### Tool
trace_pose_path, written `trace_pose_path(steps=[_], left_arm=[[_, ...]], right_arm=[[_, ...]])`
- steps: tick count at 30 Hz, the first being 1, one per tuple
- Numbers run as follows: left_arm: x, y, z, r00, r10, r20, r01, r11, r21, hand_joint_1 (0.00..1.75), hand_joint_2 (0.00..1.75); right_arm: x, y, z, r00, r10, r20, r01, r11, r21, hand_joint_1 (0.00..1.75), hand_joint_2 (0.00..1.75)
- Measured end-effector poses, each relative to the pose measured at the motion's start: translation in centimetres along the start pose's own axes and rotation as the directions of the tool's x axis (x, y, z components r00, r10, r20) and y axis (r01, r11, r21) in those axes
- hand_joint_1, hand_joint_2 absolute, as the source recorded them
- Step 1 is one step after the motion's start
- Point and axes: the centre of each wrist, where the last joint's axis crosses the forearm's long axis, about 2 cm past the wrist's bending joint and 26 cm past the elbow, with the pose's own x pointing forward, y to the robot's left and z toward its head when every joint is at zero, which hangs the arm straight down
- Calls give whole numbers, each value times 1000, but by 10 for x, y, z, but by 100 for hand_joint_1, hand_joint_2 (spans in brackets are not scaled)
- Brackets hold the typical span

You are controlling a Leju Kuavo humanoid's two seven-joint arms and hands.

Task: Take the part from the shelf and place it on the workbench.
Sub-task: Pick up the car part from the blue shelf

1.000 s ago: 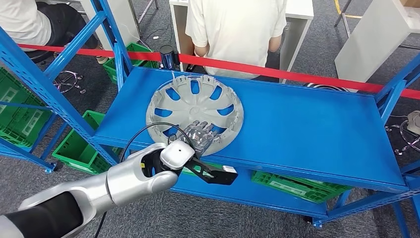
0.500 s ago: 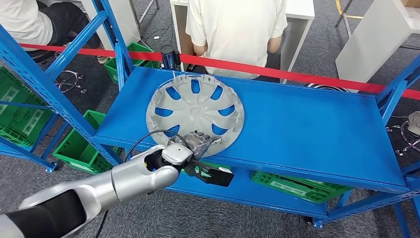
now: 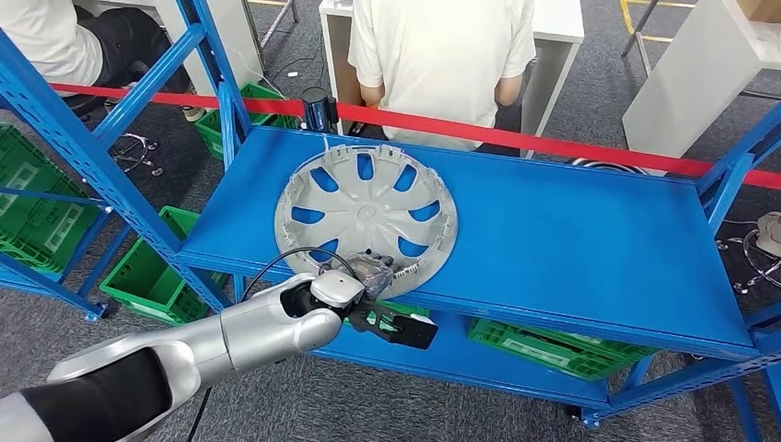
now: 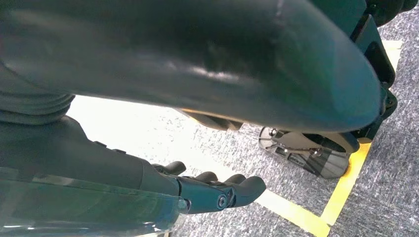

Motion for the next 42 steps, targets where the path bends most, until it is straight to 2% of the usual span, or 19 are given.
trace_pose_path(steps=[5, 12, 20, 25, 30, 38, 42], left_arm=[[4, -2, -3, 1000, 22, -1, -22, 999, 29, 175, 175], [15, 6, -2, 997, 59, 41, -63, 994, 90, 175, 175], [36, 8, 2, 972, 137, 193, -168, 973, 159, 175, 175], [46, 7, 5, 961, 142, 236, -186, 967, 173, 175, 175], [54, 6, 6, 940, 160, 300, -238, 940, 245, 175, 175], [76, -6, 16, 812, 111, 573, -427, 782, 454, 175, 175], [84, -19, 24, 745, 52, 665, -548, 617, 565, 175, 175]], right_arm=[[-2, 1, 0, 1000, -2, -4, 2, 1000, -2, 0, 0], [-8, 1, 2, 1000, -16, -8, 16, 1000, -6, 0, 0], [-14, 3, 3, 1000, -20, -2, 20, 1000, -4, 0, 0], [-15, 3, 3, 1000, -18, -3, 18, 1000, -3, 0, 0], [-16, 3, 3, 1000, -17, -4, 17, 1000, -4, 0, 0], [-16, 3, 3, 1000, -7, -3, 7, 1000, -11, 0, 0], [-18, 3, 4, 1000, 4, -8, -4, 1000, -12, 0, 0]])
